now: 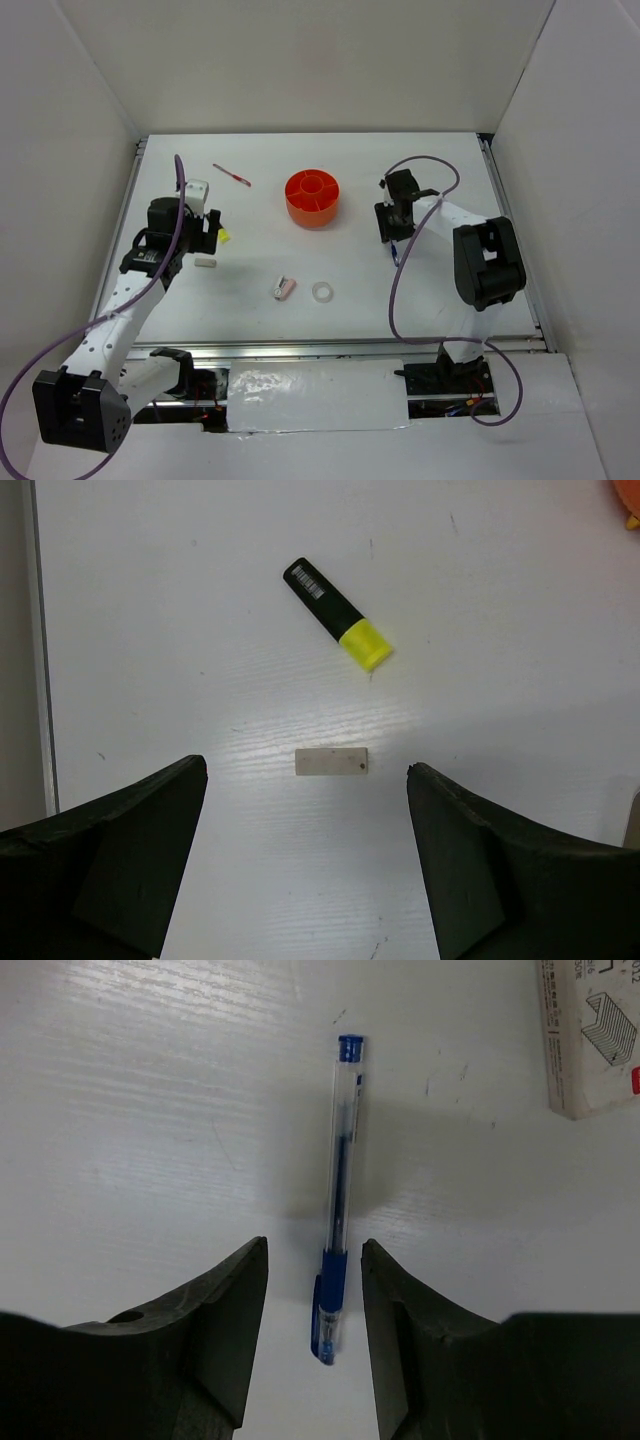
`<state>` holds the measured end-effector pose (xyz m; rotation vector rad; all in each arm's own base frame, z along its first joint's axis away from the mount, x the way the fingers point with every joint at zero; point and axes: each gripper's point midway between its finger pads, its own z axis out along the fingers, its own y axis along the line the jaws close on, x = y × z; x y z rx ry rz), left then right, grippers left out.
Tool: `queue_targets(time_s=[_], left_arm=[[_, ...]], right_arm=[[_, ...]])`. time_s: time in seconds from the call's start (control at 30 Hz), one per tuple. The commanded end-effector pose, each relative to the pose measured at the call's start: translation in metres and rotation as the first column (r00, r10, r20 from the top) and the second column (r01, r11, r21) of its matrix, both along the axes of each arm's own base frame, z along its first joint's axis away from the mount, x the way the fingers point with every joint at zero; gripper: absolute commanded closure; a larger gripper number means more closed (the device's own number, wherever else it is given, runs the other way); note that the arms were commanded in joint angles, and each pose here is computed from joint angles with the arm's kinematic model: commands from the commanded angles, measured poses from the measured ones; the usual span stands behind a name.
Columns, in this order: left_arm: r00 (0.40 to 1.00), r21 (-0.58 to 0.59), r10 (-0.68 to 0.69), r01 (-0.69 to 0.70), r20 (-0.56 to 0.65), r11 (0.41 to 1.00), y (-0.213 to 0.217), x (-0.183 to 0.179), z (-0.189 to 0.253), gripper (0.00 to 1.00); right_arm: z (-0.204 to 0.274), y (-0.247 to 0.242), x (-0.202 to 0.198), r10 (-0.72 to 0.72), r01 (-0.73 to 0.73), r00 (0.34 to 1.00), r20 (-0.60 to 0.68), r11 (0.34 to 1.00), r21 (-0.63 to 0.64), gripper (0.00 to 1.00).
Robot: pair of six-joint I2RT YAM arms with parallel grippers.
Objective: Sort the stationery into containers
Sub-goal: Pick up the pen from the center of the board.
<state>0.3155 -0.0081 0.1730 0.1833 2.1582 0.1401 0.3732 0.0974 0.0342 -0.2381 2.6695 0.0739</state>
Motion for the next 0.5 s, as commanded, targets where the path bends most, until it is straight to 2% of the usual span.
queue_targets(time_s=[0.0,0.1,0.13,0.2,0.23,0.3,0.47], left_arm=[[0.998,-0.019,-0.016,0.017,0.065,1.000,-0.004,0.007,0.011,0.07],[0.994,-0.027,-0.059,0.062,0.088,0.998,-0.011,0.007,0.012,0.06],[0.991,-0.029,-0.094,0.097,0.095,0.995,-0.016,0.007,0.012,0.06],[0.982,-0.026,-0.129,0.134,0.142,0.991,-0.021,0.006,0.019,0.06],[0.974,-0.012,-0.157,0.161,0.163,0.987,-0.023,0.005,0.022,0.06],[0.954,-0.004,-0.229,0.234,0.196,0.972,-0.033,0.004,0.029,0.06],[0.916,0.012,-0.346,0.351,0.204,0.936,-0.051,0.003,0.039,0.08]], right_arm=[[0.008,0.007,0.018,-0.016,0.016,0.999,0.029,1.000,0.006,0.51],[0.000,0.005,0.020,-0.016,0.016,1.000,0.008,1.000,-0.010,0.53],[-0.002,0.004,0.022,-0.018,0.018,1.000,0.005,1.000,-0.017,0.58],[-0.003,0.004,0.024,-0.020,0.020,1.000,0.000,1.000,-0.014,0.59],[-0.003,0.004,0.026,-0.021,0.021,1.000,-0.007,1.000,-0.011,0.64],[-0.006,0.003,0.027,-0.022,0.021,0.999,-0.027,1.000,-0.015,0.68],[-0.009,0.003,0.030,-0.019,0.017,0.995,-0.095,1.000,-0.027,0.68]])
